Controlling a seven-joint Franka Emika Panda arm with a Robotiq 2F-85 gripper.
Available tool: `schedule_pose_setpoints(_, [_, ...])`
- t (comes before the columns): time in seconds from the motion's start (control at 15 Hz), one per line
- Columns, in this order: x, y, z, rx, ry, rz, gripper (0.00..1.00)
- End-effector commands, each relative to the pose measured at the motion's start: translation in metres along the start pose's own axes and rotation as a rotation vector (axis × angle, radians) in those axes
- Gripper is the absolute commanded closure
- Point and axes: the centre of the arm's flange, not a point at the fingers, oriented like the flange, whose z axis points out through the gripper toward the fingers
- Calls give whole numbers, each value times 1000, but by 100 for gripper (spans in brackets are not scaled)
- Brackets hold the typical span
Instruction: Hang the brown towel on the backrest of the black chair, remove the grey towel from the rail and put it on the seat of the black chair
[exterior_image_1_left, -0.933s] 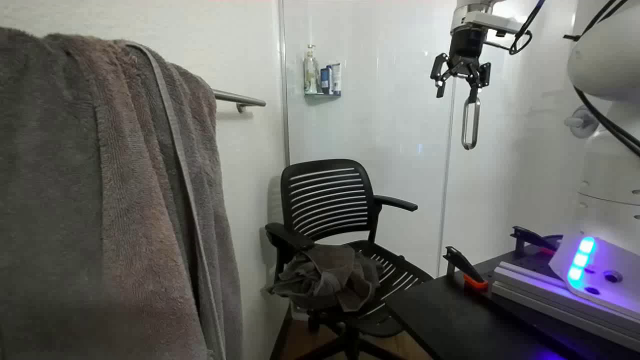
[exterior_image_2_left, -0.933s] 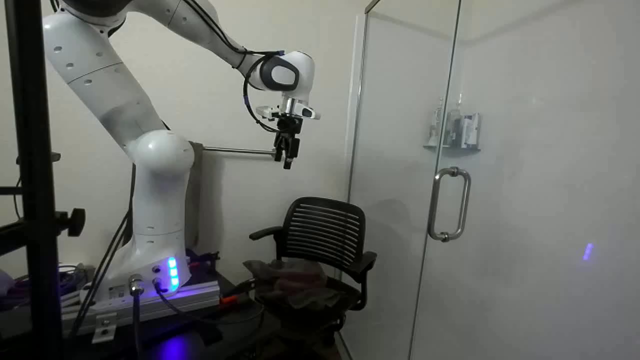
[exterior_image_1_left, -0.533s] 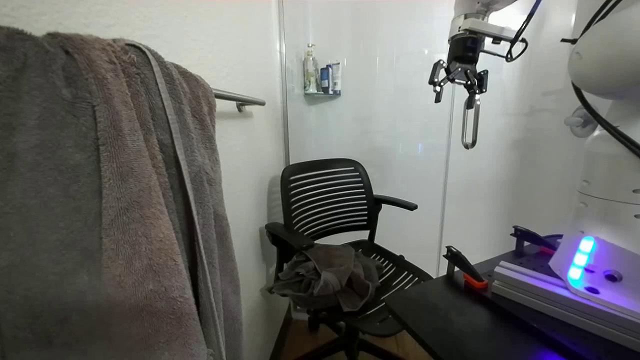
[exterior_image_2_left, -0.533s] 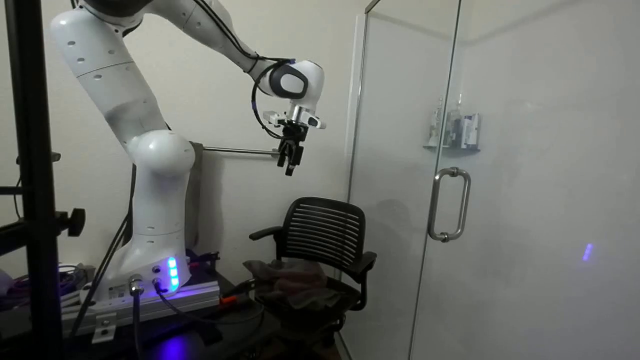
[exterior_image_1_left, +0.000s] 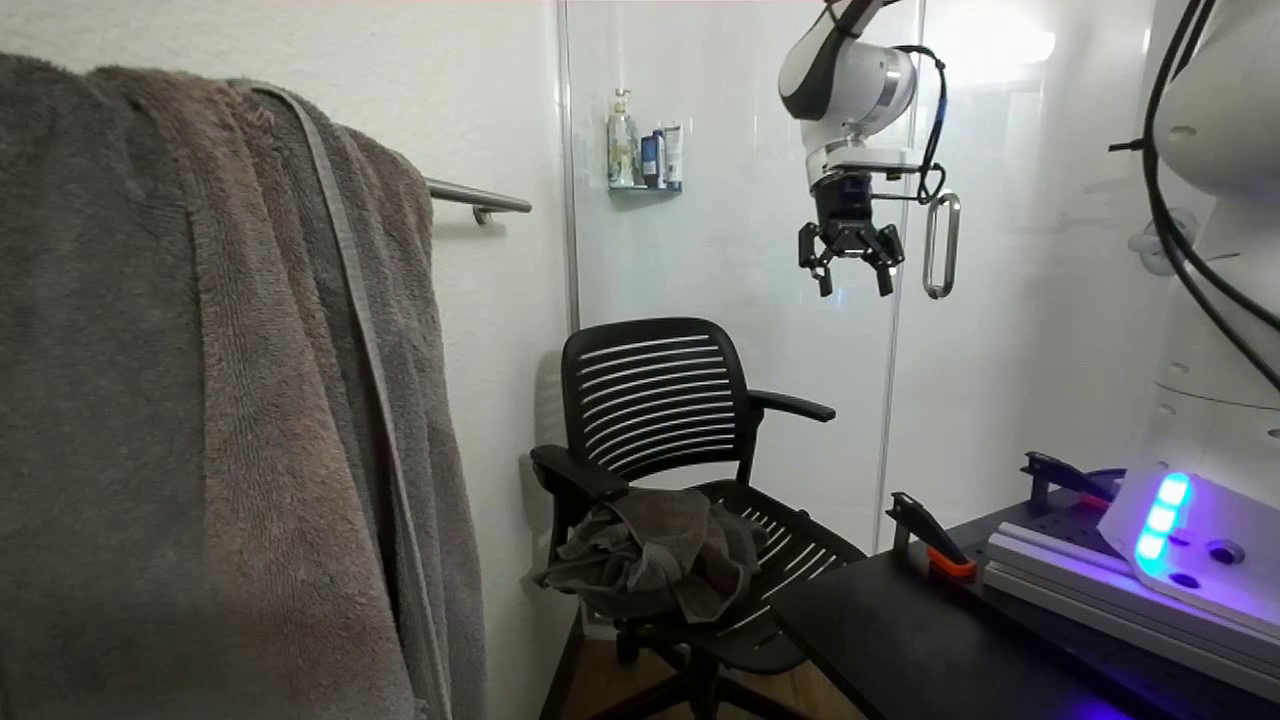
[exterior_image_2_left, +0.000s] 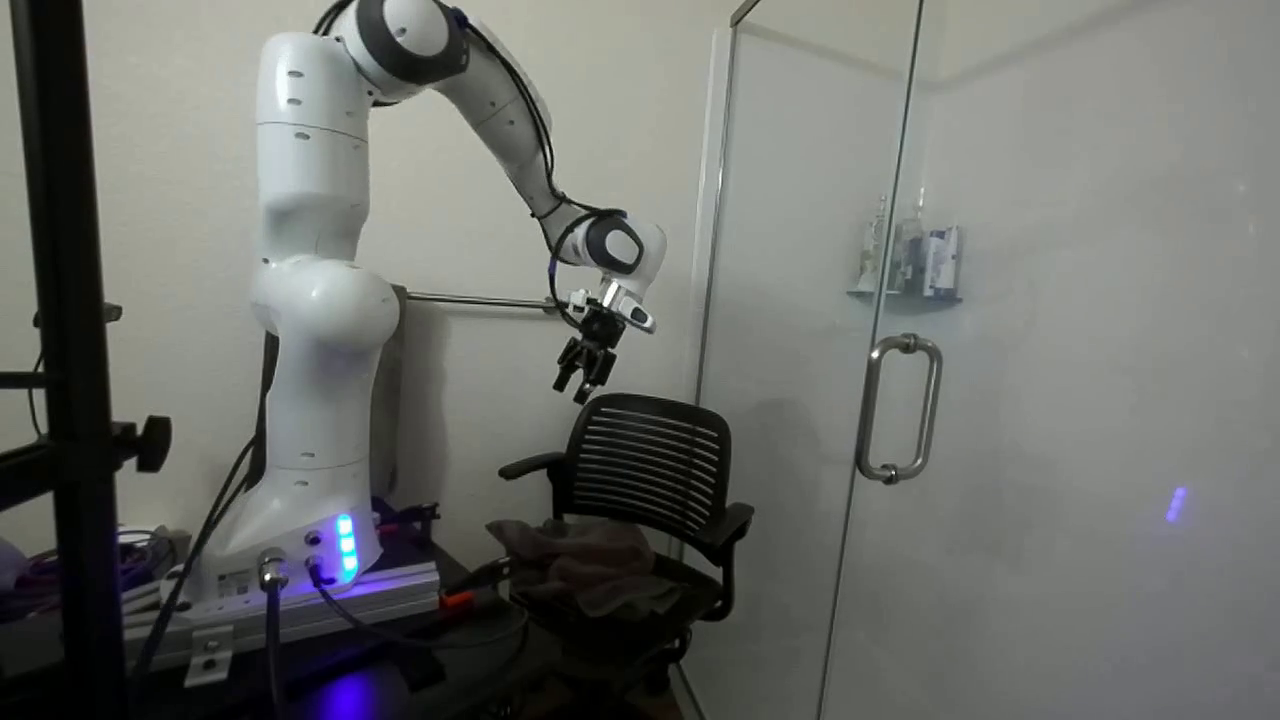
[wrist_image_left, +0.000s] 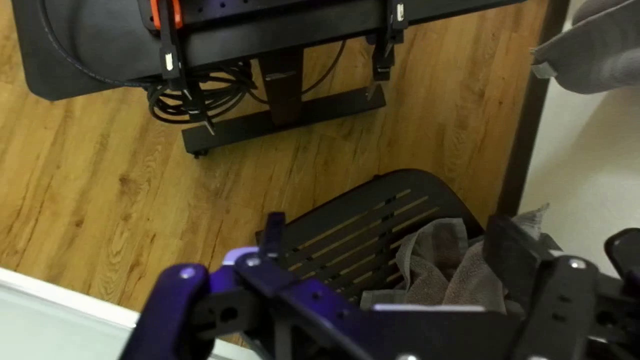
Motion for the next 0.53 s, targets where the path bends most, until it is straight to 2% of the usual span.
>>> schedule_pose_setpoints(0.0, [86, -38, 12, -164, -44, -22, 0])
schedule_pose_setpoints(0.07, [92, -44, 11, -170, -20, -15, 0])
schedule_pose_setpoints(0.13, [80, -39, 10, -144, 0, -28, 0])
schedule_pose_setpoints(0.2, [64, -41, 23, -139, -23, -26, 0])
schedule_pose_setpoints(0.47, [78, -38, 26, -131, -40, -29, 0])
